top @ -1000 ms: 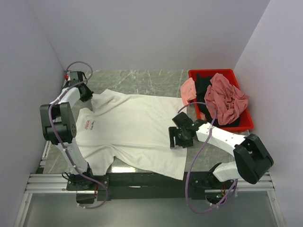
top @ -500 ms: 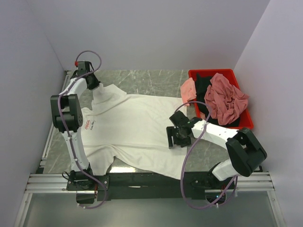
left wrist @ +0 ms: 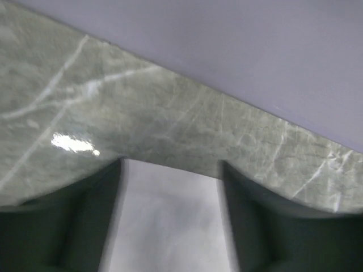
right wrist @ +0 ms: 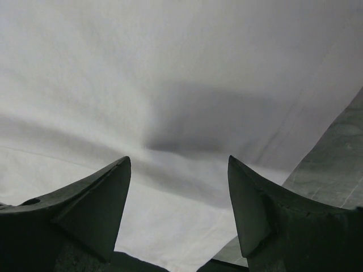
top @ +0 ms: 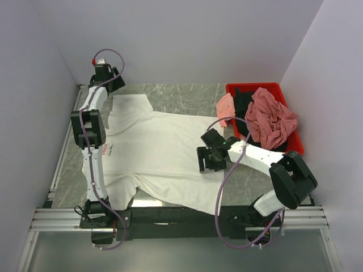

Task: Fold and stack the t-shirts
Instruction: Flatten the tshirt out

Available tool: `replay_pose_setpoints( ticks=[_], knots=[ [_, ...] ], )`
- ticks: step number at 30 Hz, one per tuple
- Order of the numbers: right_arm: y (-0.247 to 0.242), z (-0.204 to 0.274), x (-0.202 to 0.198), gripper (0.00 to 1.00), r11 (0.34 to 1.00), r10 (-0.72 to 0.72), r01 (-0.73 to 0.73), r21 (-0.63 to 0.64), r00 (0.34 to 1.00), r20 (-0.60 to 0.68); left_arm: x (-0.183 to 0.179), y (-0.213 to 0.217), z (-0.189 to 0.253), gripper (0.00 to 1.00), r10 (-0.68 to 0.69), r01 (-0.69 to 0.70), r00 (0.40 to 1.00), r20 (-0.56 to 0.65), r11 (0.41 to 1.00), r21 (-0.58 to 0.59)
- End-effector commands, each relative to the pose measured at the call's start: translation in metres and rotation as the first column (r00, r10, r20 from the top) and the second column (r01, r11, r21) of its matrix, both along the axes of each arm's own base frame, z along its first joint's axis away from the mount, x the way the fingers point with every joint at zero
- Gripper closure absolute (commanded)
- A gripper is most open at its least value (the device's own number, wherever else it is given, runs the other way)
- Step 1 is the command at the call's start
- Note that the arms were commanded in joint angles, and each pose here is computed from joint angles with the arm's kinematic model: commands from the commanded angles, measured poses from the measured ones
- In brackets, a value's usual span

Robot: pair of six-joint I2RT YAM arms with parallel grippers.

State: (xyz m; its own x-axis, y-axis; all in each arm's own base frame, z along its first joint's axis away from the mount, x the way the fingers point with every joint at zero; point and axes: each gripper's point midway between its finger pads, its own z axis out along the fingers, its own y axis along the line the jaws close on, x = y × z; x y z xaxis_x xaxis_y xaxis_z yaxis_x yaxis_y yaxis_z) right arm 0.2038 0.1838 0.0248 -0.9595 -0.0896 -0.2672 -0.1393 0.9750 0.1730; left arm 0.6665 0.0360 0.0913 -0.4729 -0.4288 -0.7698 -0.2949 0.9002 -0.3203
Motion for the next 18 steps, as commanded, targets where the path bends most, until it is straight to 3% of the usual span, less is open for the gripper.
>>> replay_pose_setpoints(
  ticks=[1,2,3,8,10,12,18],
  knots=[
    [0.011,0.022,0.025,0.24,1.000,-0.005,0.003,0.025,0.996,0.094,0.016,0.008,0.057,0.12,0.012,-0.019,0.992,0.124,0.998,0.060],
    [0.012,0.025,0.027,0.24,1.000,-0.009,0.007,0.028,0.995,0.101,0.013,0.009,0.062,0.03,0.022,-0.029,0.992,0.122,0.998,0.058],
    [0.013,0.028,0.029,0.24,0.999,-0.011,0.008,0.034,0.994,0.106,0.005,0.006,0.078,0.01,0.022,-0.027,0.991,0.135,0.999,0.042],
    [0.021,0.062,0.066,0.20,0.995,-0.091,0.079,0.065,0.971,0.220,-0.039,-0.030,0.103,0.01,-0.039,0.048,0.992,0.117,0.996,-0.080],
    [0.023,0.077,0.086,0.19,0.991,-0.126,0.108,0.082,0.957,0.261,-0.069,-0.057,0.096,0.00,-0.092,0.100,0.994,0.060,0.984,-0.148],
    [0.020,0.092,0.108,0.16,0.987,-0.159,0.139,0.084,0.933,0.322,-0.101,-0.084,0.075,0.01,-0.122,0.114,0.991,-0.047,0.983,-0.141],
    [0.005,0.084,0.160,0.14,0.963,-0.266,0.243,0.111,0.917,0.296,-0.170,-0.132,0.022,0.01,-0.123,0.097,0.971,-0.206,0.987,-0.129]
  ],
)
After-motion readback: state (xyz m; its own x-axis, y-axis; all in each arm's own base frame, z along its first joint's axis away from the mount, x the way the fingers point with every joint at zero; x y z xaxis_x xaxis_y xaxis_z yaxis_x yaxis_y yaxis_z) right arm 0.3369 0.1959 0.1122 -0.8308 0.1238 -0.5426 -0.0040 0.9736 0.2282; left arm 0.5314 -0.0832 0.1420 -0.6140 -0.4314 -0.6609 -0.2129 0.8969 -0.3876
